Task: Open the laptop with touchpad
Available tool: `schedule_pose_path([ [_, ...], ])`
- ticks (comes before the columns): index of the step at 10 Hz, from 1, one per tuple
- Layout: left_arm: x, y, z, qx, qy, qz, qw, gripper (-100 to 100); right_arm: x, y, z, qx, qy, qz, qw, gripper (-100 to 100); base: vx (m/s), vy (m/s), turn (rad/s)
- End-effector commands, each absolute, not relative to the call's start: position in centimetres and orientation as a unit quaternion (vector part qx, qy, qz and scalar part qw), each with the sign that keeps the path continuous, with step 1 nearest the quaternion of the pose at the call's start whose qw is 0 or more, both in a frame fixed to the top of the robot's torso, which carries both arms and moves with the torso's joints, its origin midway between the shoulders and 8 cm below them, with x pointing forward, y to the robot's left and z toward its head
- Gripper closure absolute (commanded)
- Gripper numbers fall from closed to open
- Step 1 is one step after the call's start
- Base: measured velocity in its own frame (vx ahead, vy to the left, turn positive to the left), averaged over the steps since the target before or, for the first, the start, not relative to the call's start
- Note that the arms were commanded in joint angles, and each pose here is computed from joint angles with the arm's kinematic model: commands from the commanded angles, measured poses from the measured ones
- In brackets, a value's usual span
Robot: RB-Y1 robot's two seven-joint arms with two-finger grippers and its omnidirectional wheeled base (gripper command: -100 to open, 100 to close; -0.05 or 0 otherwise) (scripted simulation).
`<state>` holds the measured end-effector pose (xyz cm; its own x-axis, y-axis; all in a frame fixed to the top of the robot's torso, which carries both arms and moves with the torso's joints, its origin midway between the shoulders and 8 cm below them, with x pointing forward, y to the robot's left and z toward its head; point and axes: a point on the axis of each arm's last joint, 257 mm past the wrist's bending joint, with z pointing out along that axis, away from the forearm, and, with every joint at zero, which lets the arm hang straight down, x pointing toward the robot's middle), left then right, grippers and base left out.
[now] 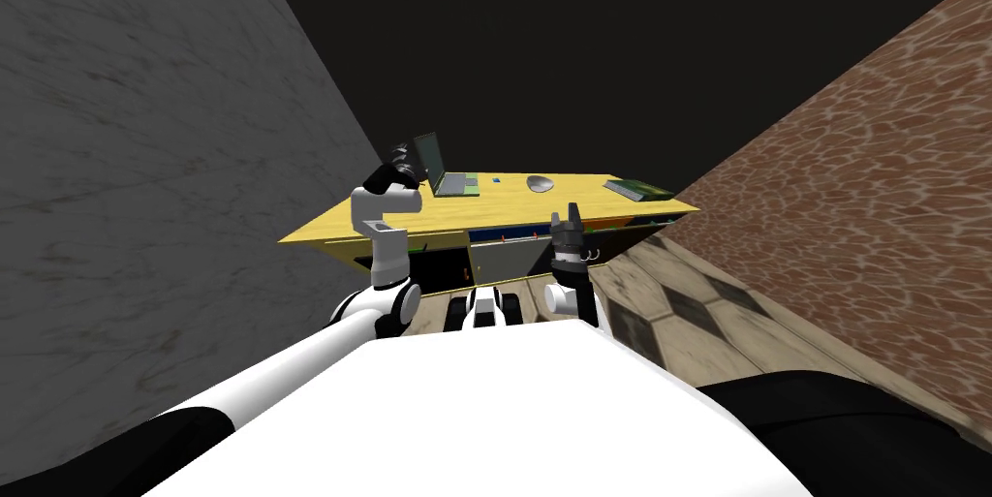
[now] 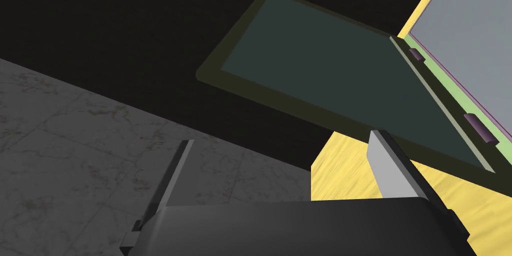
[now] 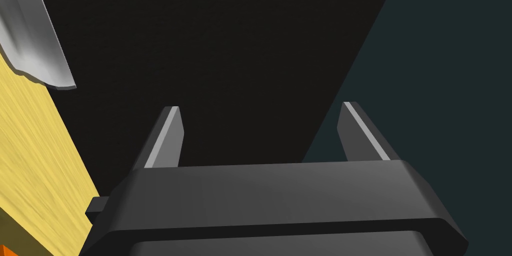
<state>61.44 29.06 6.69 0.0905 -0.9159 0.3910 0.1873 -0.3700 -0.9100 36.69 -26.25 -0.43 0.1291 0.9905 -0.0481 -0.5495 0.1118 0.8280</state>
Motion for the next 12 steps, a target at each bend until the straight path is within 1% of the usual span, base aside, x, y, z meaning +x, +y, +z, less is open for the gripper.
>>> schedule_pose_path([
  [1, 62.2, 28.7, 7.1, -0.595, 0.311, -0.592, 0.446, -100, 36.7, -26.3, -0.4, 0.339, 0.326, 0.574, 0.671, 0, -0.001, 0.036, -0.076],
  [8, 63.7, 28.4, 9.4, -0.643, 0.288, -0.582, 0.406, -100, 36.7, -26.3, -0.4, 0.339, 0.326, 0.574, 0.671, 0, -0.001, 0.043, -0.072],
  [11, 63.8, 28.5, 10.0, -0.647, 0.284, -0.581, 0.404, -100, 36.7, -26.3, -0.4, 0.339, 0.326, 0.574, 0.671, 0, -0.003, 0.027, -0.041],
  [12, 63.8, 29.9, 10.4, -0.653, 0.273, -0.574, 0.411, -100, 36.7, -26.3, -0.4, 0.339, 0.326, 0.574, 0.671, 0, 0.060, 0.053, -0.217],
])
